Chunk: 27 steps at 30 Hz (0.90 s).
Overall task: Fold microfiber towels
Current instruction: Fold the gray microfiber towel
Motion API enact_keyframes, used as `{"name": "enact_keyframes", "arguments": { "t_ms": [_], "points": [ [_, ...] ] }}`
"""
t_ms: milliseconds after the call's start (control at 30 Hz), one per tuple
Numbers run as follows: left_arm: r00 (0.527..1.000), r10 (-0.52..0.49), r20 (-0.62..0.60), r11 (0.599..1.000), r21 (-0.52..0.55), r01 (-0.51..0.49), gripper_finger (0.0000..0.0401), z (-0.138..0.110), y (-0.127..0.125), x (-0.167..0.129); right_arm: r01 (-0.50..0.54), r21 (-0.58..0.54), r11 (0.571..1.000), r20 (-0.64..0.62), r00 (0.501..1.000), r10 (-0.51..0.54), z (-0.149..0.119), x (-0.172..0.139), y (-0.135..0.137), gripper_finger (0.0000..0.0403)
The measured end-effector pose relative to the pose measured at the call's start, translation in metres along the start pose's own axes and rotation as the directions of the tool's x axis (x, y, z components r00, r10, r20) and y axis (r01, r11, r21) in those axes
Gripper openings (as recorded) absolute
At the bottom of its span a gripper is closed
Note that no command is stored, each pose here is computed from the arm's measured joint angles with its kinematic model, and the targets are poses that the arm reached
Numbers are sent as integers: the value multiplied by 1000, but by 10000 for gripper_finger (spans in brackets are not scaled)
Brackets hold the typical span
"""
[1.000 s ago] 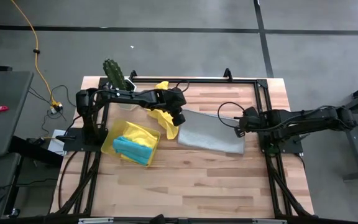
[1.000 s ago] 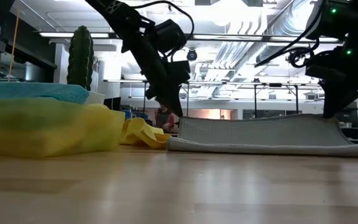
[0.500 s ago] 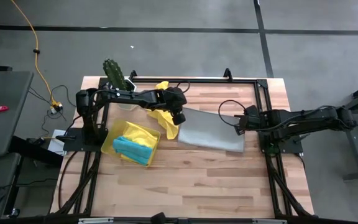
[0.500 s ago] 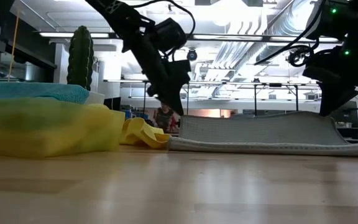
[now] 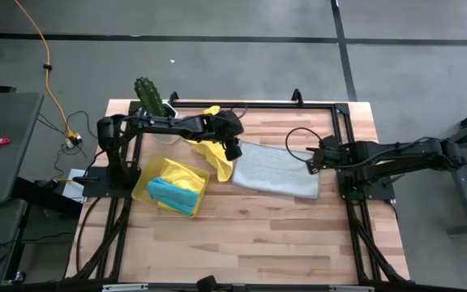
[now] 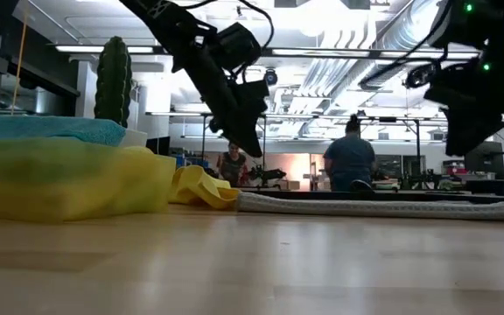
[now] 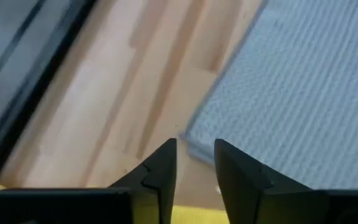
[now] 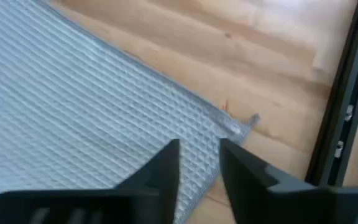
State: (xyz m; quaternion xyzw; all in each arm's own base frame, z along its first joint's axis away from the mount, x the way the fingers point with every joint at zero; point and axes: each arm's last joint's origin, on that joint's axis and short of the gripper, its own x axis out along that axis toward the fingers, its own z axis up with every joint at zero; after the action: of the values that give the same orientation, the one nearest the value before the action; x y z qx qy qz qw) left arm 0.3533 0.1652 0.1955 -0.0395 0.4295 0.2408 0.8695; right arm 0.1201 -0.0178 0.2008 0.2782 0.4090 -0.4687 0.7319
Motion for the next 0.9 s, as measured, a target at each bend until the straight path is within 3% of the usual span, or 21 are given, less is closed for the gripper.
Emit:
{"name": "enact_keyframes", "arguments": {
  "t_ms": [167,300,367,533,633,767,900],
  "points": [
    [987,-152,59,988,7,152,121,8,3,-13,-64,-107,992,9,998,65,14,-20,6,180],
    [907,-418,60,908,71,413,126,8,-11,-21,-219,-257,941,-84,975,204,19,-32,12,219],
    [882,-471,13,876,123,466,126,4,-25,-21,-277,-287,917,-143,959,245,18,-34,13,227],
    [858,-492,-144,802,308,512,127,-13,-71,-19,-308,-278,910,-206,944,257,13,-29,12,227],
    [875,-447,-184,778,404,482,127,-20,-96,-19,-303,-282,910,-210,945,250,11,-28,12,225],
    [924,-322,-206,774,505,382,127,-29,-117,-13,-303,-289,908,-206,946,250,12,-28,12,225],
    [936,-254,-244,781,520,348,127,-38,-121,-2,-303,-289,908,-206,946,250,12,-28,12,225]
  ]
}}
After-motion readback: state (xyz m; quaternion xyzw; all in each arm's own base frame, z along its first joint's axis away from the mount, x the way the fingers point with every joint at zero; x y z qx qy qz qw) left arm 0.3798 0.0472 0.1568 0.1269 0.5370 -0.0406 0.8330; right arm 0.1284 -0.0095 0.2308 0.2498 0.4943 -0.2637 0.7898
